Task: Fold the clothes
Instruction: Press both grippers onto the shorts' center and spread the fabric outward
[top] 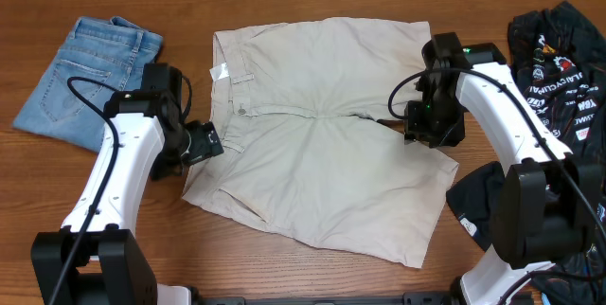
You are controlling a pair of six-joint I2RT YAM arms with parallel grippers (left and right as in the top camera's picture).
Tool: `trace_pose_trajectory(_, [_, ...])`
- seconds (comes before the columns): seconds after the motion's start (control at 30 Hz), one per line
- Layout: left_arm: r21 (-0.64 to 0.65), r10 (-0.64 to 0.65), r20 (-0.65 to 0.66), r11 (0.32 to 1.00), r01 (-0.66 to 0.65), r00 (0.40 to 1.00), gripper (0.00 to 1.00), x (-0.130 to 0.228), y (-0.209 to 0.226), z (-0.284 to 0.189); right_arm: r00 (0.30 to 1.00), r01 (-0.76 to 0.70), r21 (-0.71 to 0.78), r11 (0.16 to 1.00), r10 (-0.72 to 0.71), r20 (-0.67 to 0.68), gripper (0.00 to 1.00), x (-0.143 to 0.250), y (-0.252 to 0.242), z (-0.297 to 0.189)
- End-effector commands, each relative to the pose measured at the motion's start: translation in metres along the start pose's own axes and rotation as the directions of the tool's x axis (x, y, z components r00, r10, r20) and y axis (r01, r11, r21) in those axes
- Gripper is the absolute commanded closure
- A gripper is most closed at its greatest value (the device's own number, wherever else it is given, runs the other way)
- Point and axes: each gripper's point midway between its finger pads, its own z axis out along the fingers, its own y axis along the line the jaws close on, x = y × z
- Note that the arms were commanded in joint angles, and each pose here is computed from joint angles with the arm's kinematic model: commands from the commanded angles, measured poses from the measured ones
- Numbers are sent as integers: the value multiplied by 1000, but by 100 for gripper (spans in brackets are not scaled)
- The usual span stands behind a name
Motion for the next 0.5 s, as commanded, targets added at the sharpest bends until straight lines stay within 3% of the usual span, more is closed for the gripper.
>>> trace_pose_trajectory(0.0, [145,143,-23,980,-138,990,18,12,-33,-1,998,26,-42,999,-29,-64,54,18,12,13])
trace_pose_trajectory(0.23, [150,279,3,949,-276,960,29,25,-63,16,996,19,-34,999,-22,-87,55,34,11,61])
trace_pose_trajectory(0.47, [129,298,-30,948,-292,954,22,32,-65,43,998,40,-30,999,-39,47,56,11,8,88])
